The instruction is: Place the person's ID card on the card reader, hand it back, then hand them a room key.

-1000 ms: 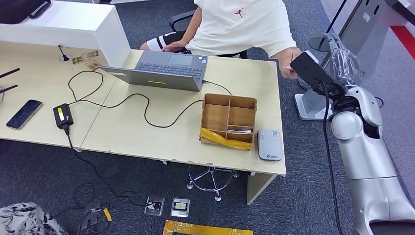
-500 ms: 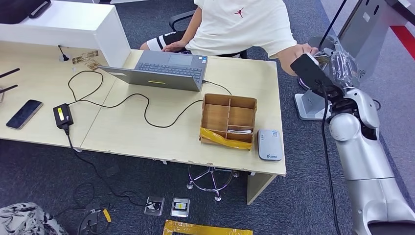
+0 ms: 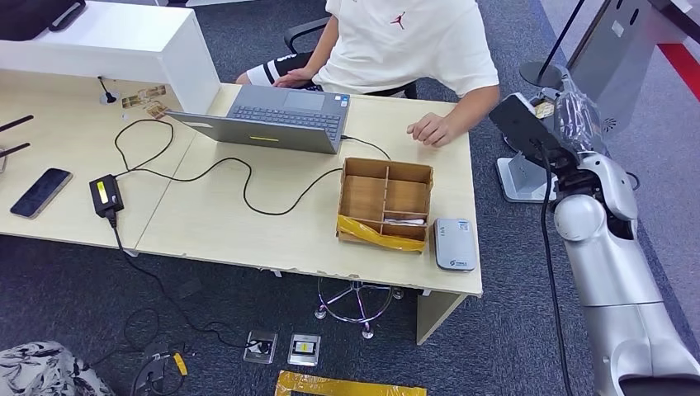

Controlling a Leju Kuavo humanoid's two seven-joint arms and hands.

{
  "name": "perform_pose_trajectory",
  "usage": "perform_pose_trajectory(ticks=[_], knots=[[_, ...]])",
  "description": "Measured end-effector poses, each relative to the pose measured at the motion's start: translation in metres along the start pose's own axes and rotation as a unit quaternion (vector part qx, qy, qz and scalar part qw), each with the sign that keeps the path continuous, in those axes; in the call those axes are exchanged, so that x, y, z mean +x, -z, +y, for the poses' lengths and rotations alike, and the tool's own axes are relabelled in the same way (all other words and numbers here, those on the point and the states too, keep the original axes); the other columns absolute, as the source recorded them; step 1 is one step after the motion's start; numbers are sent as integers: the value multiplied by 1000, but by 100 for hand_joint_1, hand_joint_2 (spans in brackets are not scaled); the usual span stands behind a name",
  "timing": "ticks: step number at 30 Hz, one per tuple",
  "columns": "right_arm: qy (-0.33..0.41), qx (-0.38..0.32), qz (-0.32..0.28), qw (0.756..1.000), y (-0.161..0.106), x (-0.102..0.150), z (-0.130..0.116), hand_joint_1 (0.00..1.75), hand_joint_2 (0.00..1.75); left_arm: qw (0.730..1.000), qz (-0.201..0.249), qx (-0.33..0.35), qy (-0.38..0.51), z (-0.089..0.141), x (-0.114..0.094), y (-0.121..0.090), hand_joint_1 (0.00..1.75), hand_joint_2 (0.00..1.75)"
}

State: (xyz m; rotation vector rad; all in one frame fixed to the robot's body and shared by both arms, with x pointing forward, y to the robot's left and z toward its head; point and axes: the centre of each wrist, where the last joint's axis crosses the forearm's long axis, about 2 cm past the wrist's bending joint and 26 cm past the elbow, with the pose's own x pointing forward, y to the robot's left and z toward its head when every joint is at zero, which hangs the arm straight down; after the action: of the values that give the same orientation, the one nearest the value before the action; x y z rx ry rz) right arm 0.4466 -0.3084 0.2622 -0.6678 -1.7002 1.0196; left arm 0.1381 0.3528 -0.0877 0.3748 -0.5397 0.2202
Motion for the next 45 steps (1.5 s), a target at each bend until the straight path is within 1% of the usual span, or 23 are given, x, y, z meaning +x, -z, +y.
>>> perform_pose_trajectory(ticks=[5, 9, 18, 26, 33, 45], knots=[[7, 1, 8, 1000, -3, -3, 5, 175, 175, 1000, 1, 0, 0, 1, -1, 0, 0, 175], [12, 0, 18, 1000, -10, -9, 15, 175, 175, 1000, 2, 1, -2, 1, -2, 0, 0, 175], [14, 8, 58, 998, -39, -32, 60, 175, 175, 1000, 5, 6, -4, 1, -4, -1, 0, 175], [27, 37, 83, 995, -58, -44, 89, 175, 175, 1000, 8, 9, -6, 2, -5, -1, 0, 175], [40, 64, 93, 993, -70, -40, 117, 175, 175, 1000, 8, 8, -7, 2, -6, -1, 0, 175], [61, 105, 111, 986, -88, -33, 155, 175, 175, 1000, 7, 7, -4, 2, -6, -1, 0, 175]])
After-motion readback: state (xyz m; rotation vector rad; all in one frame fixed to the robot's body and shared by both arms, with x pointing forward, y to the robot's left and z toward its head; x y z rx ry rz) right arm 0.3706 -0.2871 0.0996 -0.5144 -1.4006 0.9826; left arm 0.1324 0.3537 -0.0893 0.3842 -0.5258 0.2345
